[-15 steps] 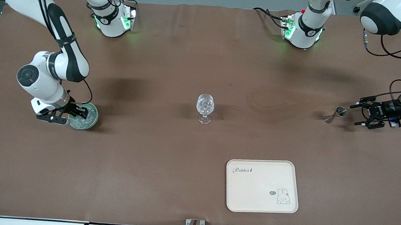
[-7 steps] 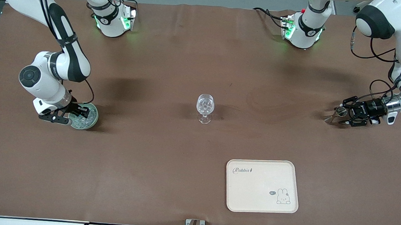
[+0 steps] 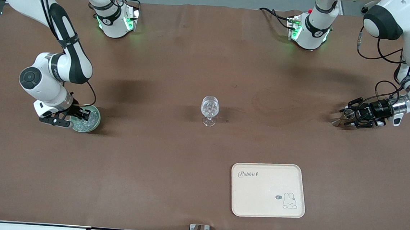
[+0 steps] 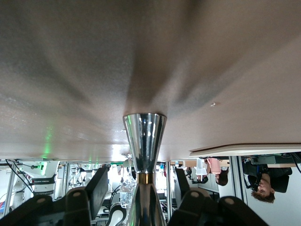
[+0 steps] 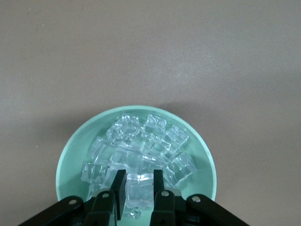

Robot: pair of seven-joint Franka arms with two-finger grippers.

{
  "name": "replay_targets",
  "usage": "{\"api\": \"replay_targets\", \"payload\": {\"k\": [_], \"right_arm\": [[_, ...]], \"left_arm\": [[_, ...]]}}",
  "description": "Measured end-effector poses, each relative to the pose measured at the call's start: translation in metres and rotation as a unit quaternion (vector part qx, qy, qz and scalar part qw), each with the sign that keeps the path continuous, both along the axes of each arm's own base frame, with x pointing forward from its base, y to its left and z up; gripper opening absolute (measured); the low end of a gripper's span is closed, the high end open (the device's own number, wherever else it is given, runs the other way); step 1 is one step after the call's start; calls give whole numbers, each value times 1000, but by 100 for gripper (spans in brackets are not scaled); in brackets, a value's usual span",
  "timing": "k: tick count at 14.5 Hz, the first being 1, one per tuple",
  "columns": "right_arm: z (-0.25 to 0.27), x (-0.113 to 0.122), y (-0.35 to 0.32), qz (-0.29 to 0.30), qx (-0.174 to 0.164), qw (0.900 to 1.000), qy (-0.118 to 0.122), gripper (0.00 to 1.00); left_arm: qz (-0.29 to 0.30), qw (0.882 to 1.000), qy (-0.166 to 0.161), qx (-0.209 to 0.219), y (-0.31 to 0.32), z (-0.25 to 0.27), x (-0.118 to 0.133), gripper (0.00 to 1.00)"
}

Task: Pour wine and add ice with both arms
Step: 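Lift the ice cube with the right gripper while the left gripper lifts the jigger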

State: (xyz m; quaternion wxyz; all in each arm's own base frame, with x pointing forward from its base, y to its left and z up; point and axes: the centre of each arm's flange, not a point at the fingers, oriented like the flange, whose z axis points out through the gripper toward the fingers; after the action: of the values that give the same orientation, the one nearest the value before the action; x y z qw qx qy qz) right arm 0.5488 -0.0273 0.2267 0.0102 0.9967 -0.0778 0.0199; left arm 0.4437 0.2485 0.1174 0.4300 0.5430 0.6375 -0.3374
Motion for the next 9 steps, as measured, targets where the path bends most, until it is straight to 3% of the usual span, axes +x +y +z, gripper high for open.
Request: {"api": "replay_targets", "payload": {"k": [3,5,9], "right_arm": [[17,11,5,-4,2,1000,30,27],[60,30,6,-17,3,999,44,27],[205,46,8,-24,9,999,30,27]], "left_arm": [[3,1000,-3,-1,-1,0,2,64],[7,1000,-7,-5,-4,-1,4,64],[6,1000,0,-12,-13,-4,7,63]]}}
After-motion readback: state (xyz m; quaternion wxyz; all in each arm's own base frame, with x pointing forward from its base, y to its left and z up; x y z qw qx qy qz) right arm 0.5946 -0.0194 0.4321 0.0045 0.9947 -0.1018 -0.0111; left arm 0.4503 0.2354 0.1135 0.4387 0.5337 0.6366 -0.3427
